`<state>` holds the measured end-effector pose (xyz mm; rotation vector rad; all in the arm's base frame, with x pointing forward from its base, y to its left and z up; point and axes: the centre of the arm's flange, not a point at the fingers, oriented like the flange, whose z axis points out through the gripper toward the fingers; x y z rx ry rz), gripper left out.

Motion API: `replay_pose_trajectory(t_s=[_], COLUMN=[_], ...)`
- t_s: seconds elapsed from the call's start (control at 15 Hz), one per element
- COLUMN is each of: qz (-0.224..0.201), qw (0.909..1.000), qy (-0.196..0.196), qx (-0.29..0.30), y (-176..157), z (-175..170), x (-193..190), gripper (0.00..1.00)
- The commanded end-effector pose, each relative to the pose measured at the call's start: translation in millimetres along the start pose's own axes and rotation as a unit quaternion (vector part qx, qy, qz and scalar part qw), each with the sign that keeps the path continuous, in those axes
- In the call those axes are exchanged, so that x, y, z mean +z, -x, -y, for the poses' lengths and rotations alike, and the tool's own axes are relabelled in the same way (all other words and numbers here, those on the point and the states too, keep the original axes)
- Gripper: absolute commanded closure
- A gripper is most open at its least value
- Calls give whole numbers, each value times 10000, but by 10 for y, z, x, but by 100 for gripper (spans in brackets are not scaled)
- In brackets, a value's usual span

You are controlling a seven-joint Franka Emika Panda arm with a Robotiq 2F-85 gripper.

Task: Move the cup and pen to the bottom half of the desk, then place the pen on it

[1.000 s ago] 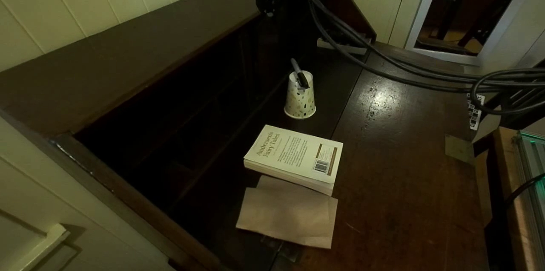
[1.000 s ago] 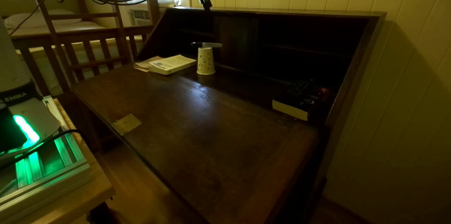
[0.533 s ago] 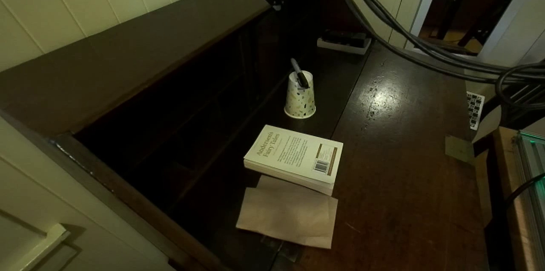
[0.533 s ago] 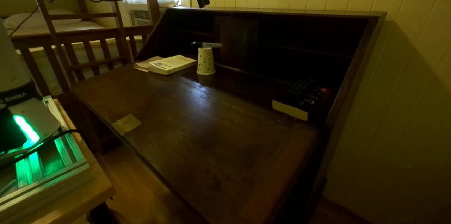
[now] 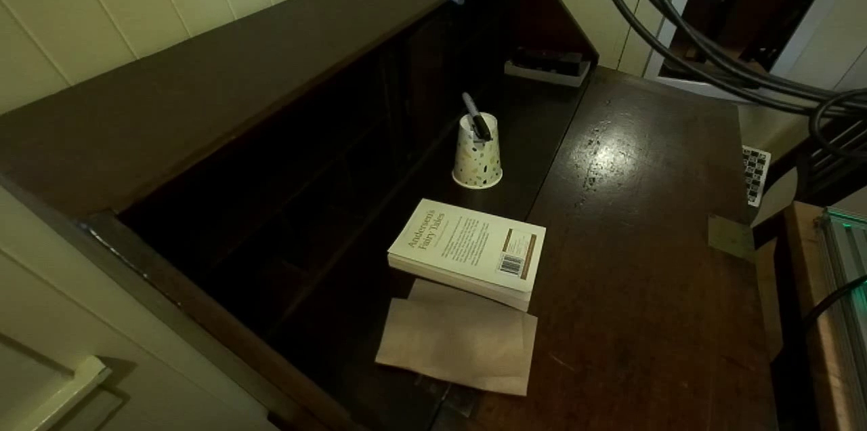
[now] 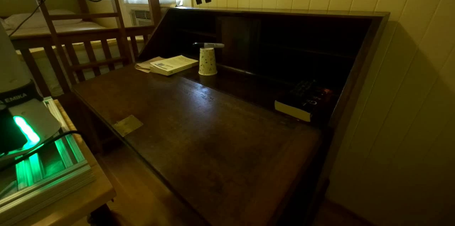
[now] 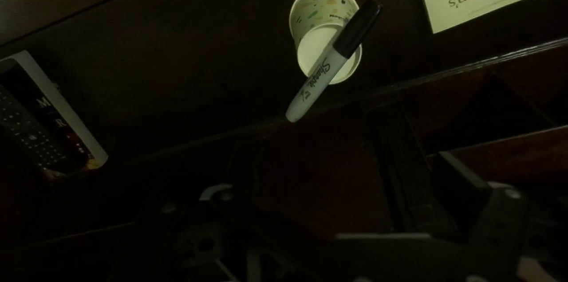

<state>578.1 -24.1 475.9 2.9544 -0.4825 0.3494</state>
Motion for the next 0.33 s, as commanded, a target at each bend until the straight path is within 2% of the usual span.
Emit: replay_pose_trajectory(t_s=[0.0, 0.27], qz=[127, 83], qw=[9993, 9994], qy=[-153, -36], qx=[-322, -349], y=[134, 26], z=[-173, -144], x=[-84, -35], gripper=[0, 0])
